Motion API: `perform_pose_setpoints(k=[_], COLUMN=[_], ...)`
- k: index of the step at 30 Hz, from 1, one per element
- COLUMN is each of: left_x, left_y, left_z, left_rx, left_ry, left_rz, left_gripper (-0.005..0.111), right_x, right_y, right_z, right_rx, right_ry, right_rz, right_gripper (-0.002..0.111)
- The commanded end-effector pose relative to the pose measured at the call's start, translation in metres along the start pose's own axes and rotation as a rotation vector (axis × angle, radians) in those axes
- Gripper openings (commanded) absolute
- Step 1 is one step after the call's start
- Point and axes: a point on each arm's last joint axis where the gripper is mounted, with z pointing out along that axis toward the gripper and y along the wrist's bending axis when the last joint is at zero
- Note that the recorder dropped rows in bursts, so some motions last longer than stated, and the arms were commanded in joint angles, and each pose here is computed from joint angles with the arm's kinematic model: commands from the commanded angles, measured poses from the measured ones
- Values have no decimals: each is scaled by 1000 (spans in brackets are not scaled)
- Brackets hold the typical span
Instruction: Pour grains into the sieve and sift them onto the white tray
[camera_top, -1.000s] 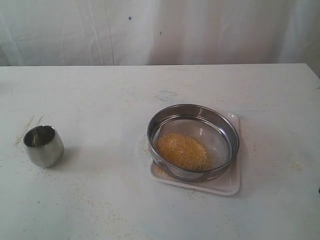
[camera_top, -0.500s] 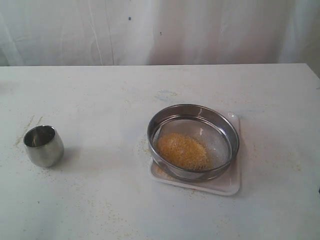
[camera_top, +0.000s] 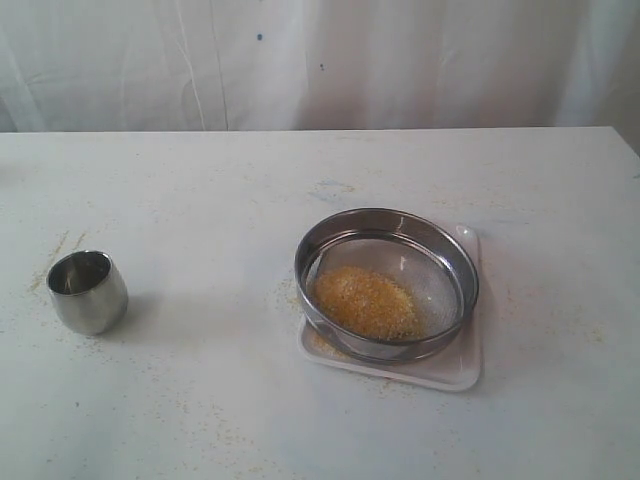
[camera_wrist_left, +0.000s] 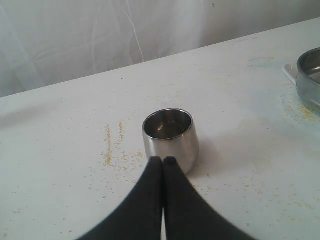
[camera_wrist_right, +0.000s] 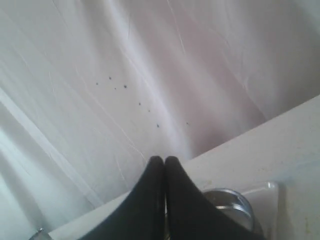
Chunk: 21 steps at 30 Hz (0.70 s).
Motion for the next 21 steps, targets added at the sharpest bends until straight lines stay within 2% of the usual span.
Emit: perform_pose_setpoints(k=[1,4,8,13,16,19,21], left_x=[1,1,1,1,1,1,1], left_y=[0,0,0,0,0,0,0], left_z=[0,0,0,0,0,0,0], left_rx=[-1,-1,-1,-1,-1,-1,-1], left_ry=[-5,-5,-5,-5,-5,-5,-5], left_rz=[-8,-8,-8,-8,-8,-8,-8], left_gripper=[0,0,0,0,0,0,0], right_x=[-3,-22,-46,-45,-36,-27,-18], right_y=[11,28,52,59,55,48,43], right_z=[1,6,29,84,126,173,204], right_rx=[37,37,58,98,127,140,132], right_ry=[200,299,536,885,1028,1105,1132], right_rz=[-2,-136,-305,-430,-453,-505,-542], right_gripper=[0,0,0,4,20,48,63])
